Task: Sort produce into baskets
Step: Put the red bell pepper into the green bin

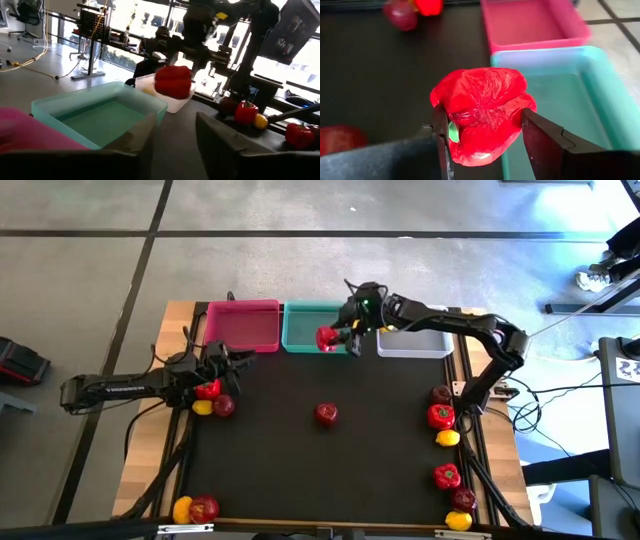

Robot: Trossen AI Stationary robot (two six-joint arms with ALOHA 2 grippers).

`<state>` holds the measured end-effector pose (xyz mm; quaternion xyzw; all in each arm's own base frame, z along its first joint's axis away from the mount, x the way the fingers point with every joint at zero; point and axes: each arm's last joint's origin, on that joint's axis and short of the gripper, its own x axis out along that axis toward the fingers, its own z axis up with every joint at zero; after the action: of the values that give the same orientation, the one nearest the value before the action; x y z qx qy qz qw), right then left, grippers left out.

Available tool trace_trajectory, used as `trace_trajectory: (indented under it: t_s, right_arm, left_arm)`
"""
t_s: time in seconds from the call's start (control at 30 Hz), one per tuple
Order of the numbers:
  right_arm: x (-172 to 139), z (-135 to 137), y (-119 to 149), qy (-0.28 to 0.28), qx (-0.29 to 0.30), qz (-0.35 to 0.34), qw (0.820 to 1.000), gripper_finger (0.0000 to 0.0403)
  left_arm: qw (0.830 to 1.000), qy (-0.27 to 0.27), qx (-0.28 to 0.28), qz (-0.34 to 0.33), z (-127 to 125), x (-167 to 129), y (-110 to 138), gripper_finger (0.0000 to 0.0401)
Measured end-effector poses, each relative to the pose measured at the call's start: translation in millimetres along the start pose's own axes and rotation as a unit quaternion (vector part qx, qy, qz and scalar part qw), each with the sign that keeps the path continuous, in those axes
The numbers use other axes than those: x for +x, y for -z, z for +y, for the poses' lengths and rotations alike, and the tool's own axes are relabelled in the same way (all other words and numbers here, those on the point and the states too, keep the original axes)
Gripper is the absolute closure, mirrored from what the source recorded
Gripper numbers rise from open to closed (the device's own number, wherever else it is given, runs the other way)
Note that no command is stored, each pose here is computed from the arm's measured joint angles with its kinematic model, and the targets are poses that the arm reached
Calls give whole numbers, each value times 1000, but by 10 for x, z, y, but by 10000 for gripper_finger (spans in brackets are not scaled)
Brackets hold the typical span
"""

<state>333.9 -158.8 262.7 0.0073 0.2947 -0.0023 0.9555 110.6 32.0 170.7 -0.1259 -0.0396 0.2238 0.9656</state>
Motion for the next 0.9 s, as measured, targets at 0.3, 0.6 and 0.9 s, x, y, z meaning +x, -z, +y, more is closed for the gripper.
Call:
trace_trajectory:
  t_s: [0.3,0.6,0.9]
  right_arm:
    - [79,220,-49,-27,-12,1,1000,254]
    - [83,231,-53,-28,33,2,999,254]
    - [81,252,-58,-65,53,-4,996,254]
  left_arm:
    - [999,2,52,-13,-49,25,-162,136]
    - [986,-1,168,11,-163,212,-413,116]
    - [954,3,294,56,-324,601,-626,116]
